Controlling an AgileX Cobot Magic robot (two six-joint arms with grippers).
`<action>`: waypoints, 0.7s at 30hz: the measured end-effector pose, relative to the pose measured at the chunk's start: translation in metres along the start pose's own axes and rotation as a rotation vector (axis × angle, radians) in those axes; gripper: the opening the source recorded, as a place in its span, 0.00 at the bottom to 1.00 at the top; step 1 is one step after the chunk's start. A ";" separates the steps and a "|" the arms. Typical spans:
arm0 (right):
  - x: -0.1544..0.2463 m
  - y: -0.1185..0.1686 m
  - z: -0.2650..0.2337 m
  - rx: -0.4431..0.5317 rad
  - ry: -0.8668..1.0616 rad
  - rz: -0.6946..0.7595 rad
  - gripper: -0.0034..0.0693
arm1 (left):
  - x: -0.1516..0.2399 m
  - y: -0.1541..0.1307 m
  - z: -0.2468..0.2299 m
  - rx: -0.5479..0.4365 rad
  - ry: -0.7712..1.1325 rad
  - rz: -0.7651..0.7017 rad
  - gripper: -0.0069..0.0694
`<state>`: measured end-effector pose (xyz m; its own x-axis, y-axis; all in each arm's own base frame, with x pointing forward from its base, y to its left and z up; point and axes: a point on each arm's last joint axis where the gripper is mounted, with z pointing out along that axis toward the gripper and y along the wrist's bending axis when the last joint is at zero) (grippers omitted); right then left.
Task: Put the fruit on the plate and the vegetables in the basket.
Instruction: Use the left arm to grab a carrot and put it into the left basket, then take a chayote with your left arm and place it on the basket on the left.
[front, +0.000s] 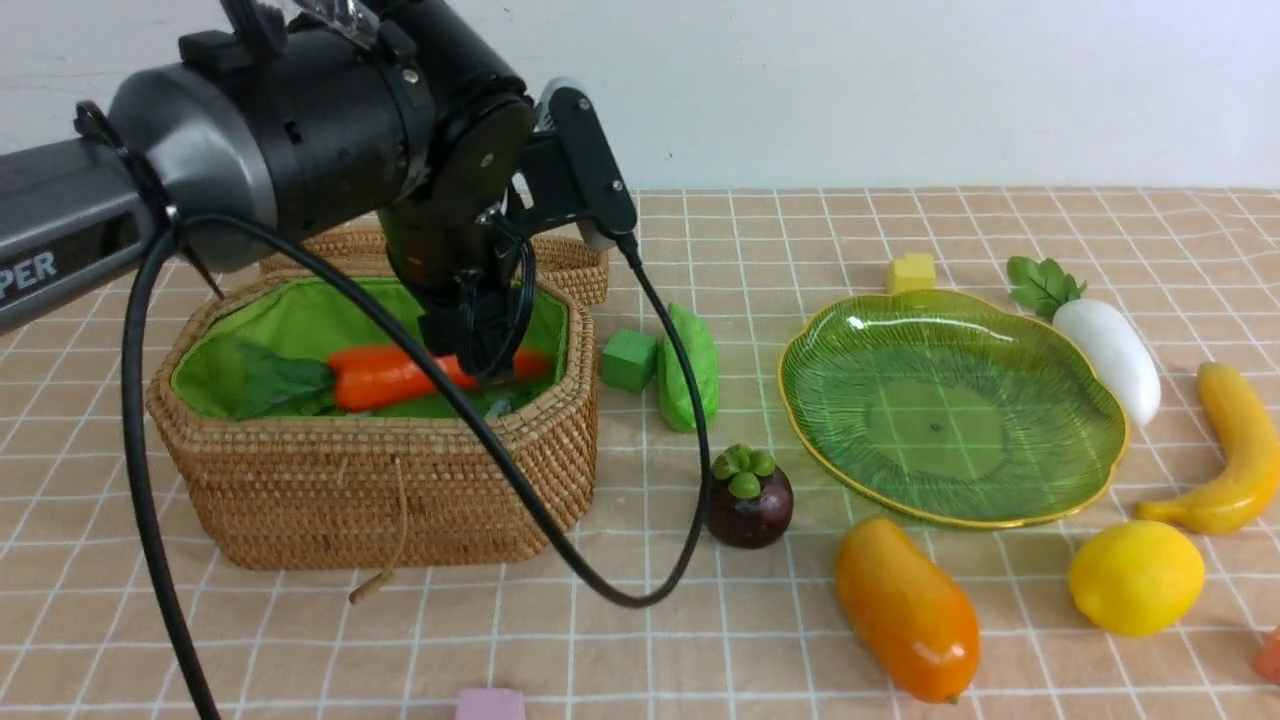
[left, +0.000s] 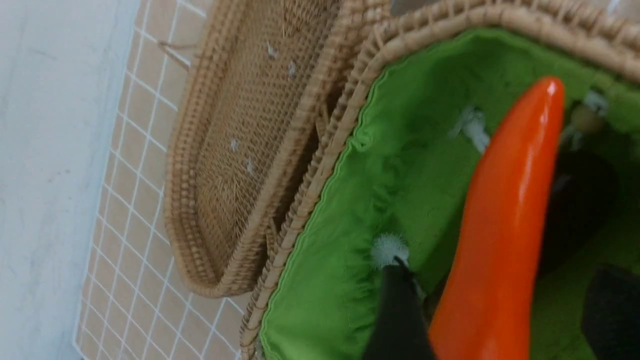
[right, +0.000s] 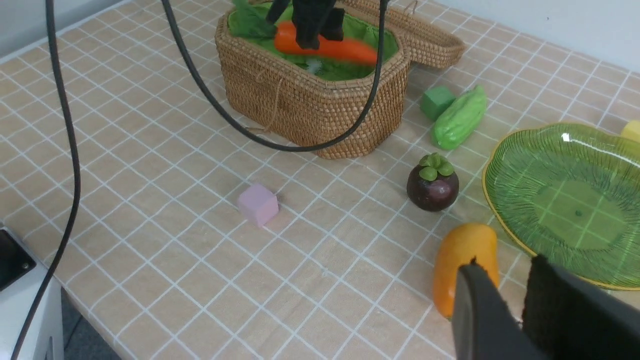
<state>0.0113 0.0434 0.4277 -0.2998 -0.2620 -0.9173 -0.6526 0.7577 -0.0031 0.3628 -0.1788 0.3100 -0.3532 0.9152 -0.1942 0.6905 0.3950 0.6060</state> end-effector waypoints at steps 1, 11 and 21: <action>0.000 0.000 0.000 0.000 0.001 0.000 0.27 | 0.001 0.000 0.001 0.006 0.010 -0.003 0.88; -0.001 0.000 0.000 0.004 -0.010 0.000 0.27 | -0.006 -0.023 -0.019 0.238 0.012 -0.549 0.74; -0.001 0.000 0.000 0.005 -0.009 0.000 0.27 | -0.107 -0.047 -0.037 0.379 -0.156 -0.685 0.24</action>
<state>0.0119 0.0432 0.4284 -0.2930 -0.2566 -0.9210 -0.6492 0.7606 -0.0054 0.3445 -0.2984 0.3313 -0.7039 0.4487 -0.5507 0.5294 0.8482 0.0143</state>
